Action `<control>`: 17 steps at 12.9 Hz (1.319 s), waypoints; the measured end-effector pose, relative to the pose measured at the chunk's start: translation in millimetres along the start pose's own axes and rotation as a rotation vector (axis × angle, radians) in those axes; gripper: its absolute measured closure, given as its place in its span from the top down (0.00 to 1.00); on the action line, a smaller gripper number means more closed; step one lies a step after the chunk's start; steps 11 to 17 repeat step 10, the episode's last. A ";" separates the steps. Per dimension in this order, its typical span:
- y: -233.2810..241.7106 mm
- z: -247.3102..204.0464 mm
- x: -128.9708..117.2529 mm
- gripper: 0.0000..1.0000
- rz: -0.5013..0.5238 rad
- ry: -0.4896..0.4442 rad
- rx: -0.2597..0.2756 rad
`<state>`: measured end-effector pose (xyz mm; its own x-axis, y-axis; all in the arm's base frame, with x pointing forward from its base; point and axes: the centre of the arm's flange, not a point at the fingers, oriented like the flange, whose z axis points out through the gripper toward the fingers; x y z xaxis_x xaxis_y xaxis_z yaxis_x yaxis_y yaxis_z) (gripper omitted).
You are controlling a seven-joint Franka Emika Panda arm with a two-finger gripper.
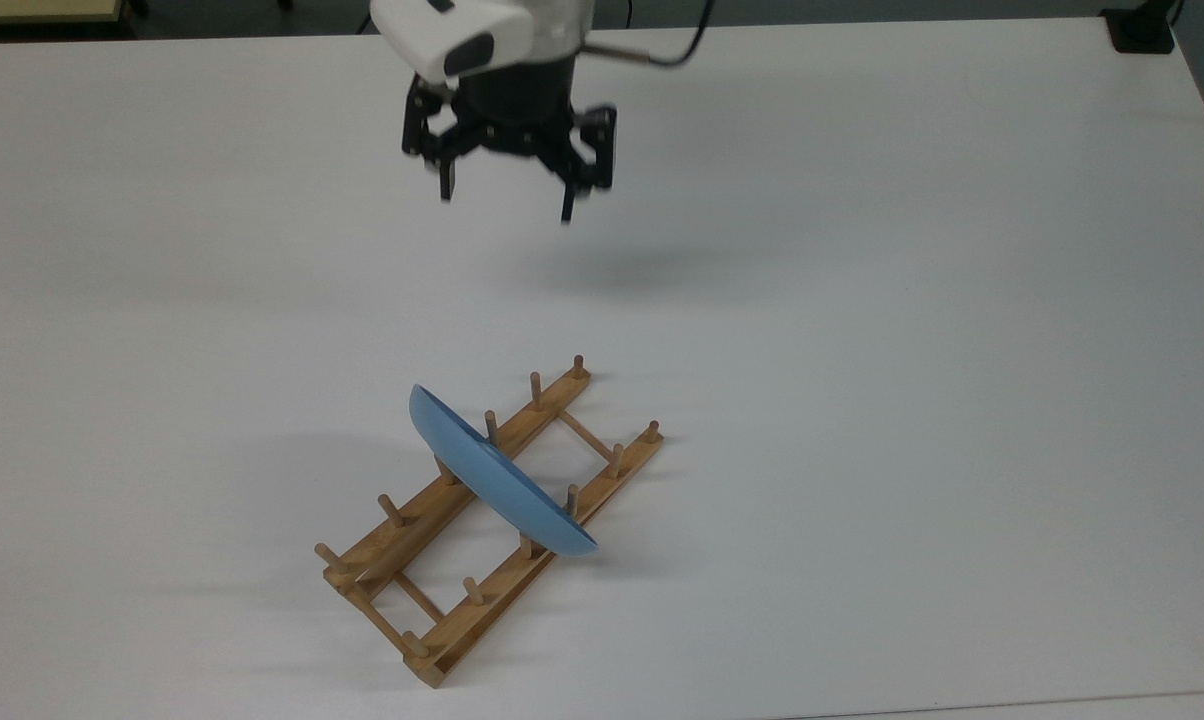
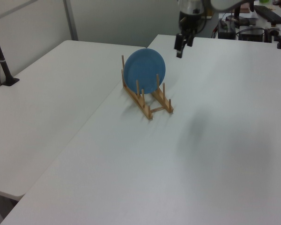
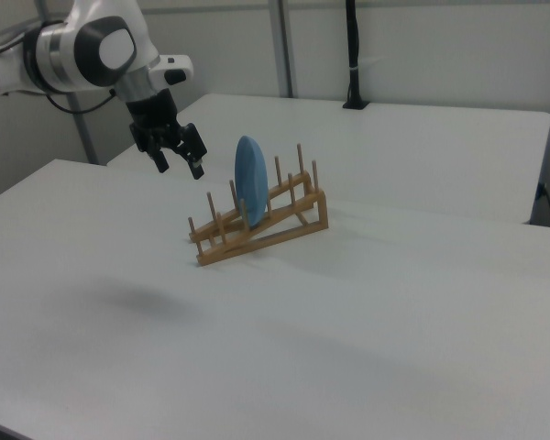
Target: Place plate in plate rack
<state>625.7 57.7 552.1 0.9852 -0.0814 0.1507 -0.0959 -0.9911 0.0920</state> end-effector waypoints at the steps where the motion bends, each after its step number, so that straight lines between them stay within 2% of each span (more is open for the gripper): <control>1: 10.4 -7.6 -8.0 1.00 -0.038 -0.045 0.027; 4: 40.3 -12.8 -22.5 1.00 -0.105 -0.144 0.070; 6: 45.9 -15.7 -29.0 1.00 -0.108 -0.178 0.070; 17: 49.2 -16.9 -30.8 1.00 -0.103 -0.183 0.069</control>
